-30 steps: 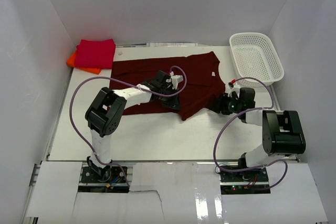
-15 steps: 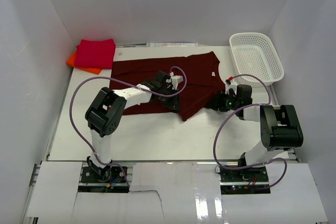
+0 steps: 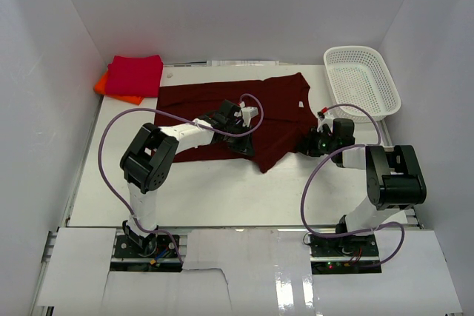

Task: Fold and stack the t-shirts
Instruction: Grap the side of the flattened tshirt closest away from the robot with both arms

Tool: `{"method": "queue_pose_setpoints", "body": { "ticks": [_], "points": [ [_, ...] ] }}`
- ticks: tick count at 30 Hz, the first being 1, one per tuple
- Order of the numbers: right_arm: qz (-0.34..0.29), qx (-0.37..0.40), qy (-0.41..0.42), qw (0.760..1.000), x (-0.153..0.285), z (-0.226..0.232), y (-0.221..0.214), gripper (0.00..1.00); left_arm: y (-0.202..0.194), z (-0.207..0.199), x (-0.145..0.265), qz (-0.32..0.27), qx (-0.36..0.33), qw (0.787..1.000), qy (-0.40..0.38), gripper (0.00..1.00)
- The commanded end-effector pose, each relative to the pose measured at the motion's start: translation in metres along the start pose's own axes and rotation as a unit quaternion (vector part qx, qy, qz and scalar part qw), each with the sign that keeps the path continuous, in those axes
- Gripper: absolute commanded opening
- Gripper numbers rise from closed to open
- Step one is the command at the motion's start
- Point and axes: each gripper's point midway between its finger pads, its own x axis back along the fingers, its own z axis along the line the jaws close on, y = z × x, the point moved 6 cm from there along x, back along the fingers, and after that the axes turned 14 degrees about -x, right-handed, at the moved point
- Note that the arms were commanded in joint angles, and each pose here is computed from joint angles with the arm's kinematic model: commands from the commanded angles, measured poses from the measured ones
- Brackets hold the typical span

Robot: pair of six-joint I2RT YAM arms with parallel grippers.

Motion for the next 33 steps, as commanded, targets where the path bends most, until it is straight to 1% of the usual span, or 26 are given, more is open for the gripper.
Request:
{"method": "queue_pose_setpoints", "body": {
  "ticks": [1, 3, 4, 7, 8, 9, 11, 12, 17, 19, 21, 22, 23, 24, 25, 26, 27, 28, 29, 30, 31, 32, 33],
  "points": [
    [-0.003, 0.01, 0.018, 1.0, -0.002, 0.01, 0.011, 0.08, 0.02, -0.012, 0.017, -0.031, -0.025, 0.999, -0.001, 0.22],
    [0.009, -0.001, 0.024, 1.0, 0.005, 0.018, 0.006, 0.08, 0.02, -0.012, 0.018, -0.033, -0.024, 0.999, -0.001, 0.22],
    [0.003, 0.0, 0.026, 1.0, 0.012, 0.025, 0.006, 0.08, 0.02, -0.013, 0.019, -0.033, -0.024, 0.999, 0.0, 0.22],
    [0.029, -0.038, 0.002, 0.999, 0.024, 0.03, -0.006, 0.08, 0.021, -0.014, 0.023, -0.037, -0.024, 0.999, 0.004, 0.21],
    [0.024, -0.044, -0.009, 0.999, 0.03, 0.035, -0.003, 0.08, 0.021, -0.013, 0.023, -0.036, -0.024, 0.999, 0.005, 0.21],
    [0.052, -0.07, -0.027, 0.996, 0.036, 0.036, -0.014, 0.08, 0.022, -0.014, 0.024, -0.039, -0.024, 0.999, 0.004, 0.21],
    [0.071, -0.087, -0.038, 0.993, 0.045, 0.041, -0.018, 0.08, 0.023, -0.015, 0.026, -0.04, -0.024, 0.999, 0.005, 0.21],
    [0.093, -0.107, -0.051, 0.989, 0.05, 0.041, -0.027, 0.08, 0.024, -0.016, 0.027, -0.042, -0.024, 0.999, 0.005, 0.21],
    [0.126, -0.148, -0.059, 0.979, 0.066, 0.051, -0.037, 0.08, 0.025, -0.017, 0.032, -0.044, -0.025, 0.999, 0.012, 0.21],
    [0.146, -0.176, -0.062, 0.972, 0.07, 0.055, -0.042, 0.08, 0.025, -0.018, 0.039, -0.042, -0.025, 0.999, 0.02, 0.2],
    [0.157, -0.189, -0.047, 0.968, 0.071, 0.061, -0.043, 0.08, 0.024, -0.015, 0.047, -0.043, -0.02, 0.998, 0.039, 0.17],
    [0.165, -0.2, -0.032, 0.965, 0.072, 0.066, -0.044, 0.08, 0.031, -0.013, 0.063, -0.063, -0.011, 0.997, 0.051, 0.15],
    [0.167, -0.205, -0.025, 0.964, 0.073, 0.068, -0.043, 0.08, 0.023, -0.01, 0.07, -0.064, 0.003, 0.997, 0.052, 0.15],
    [0.168, -0.209, -0.019, 0.963, 0.074, 0.07, -0.043, 0.08, 0.025, -0.005, 0.081, -0.085, 0.013, 0.995, 0.05, 0.15],
    [0.172, -0.21, -0.012, 0.962, 0.075, 0.074, -0.043, 0.08, 0.032, 0.007, 0.111, -0.125, 0.038, 0.99, 0.057, 0.14],
    [0.173, -0.21, -0.006, 0.962, 0.076, 0.076, -0.042, 0.08, 0.029, 0.014, 0.126, -0.14, 0.055, 0.987, 0.059, 0.12],
    [0.174, -0.21, -0.004, 0.962, 0.078, 0.077, -0.042, 0.08, 0.014, 0.023, 0.135, -0.139, 0.078, 0.985, 0.061, 0.09],
    [0.174, -0.208, -0.005, 0.962, 0.08, 0.078, -0.041, 0.08, 0.01, 0.031, 0.148, -0.149, 0.093, 0.982, 0.076, 0.07],
    [0.182, -0.208, -0.014, 0.961, 0.082, 0.078, -0.044, 0.08, 0.008, 0.043, 0.178, -0.181, 0.106, 0.972, 0.109, 0.05],
    [0.181, -0.209, -0.024, 0.961, 0.084, 0.076, -0.044, 0.08, -0.008, 0.055, 0.187, -0.175, 0.126, 0.964, 0.154, 0.04],
    [0.184, -0.209, -0.026, 0.96, 0.085, 0.076, -0.046, 0.08, -0.015, 0.067, 0.201, -0.182, 0.141, 0.952, 0.202, 0.03],
    [0.189, -0.21, -0.032, 0.959, 0.087, 0.075, -0.049, 0.08, -0.019, 0.067, 0.218, -0.199, 0.15, 0.937, 0.247, 0.03],
    [0.186, -0.209, -0.036, 0.96, 0.088, 0.075, -0.049, 0.08, -0.033, 0.078, 0.226, -0.188, 0.167, 0.918, 0.308, 0.03]
  ]
}}
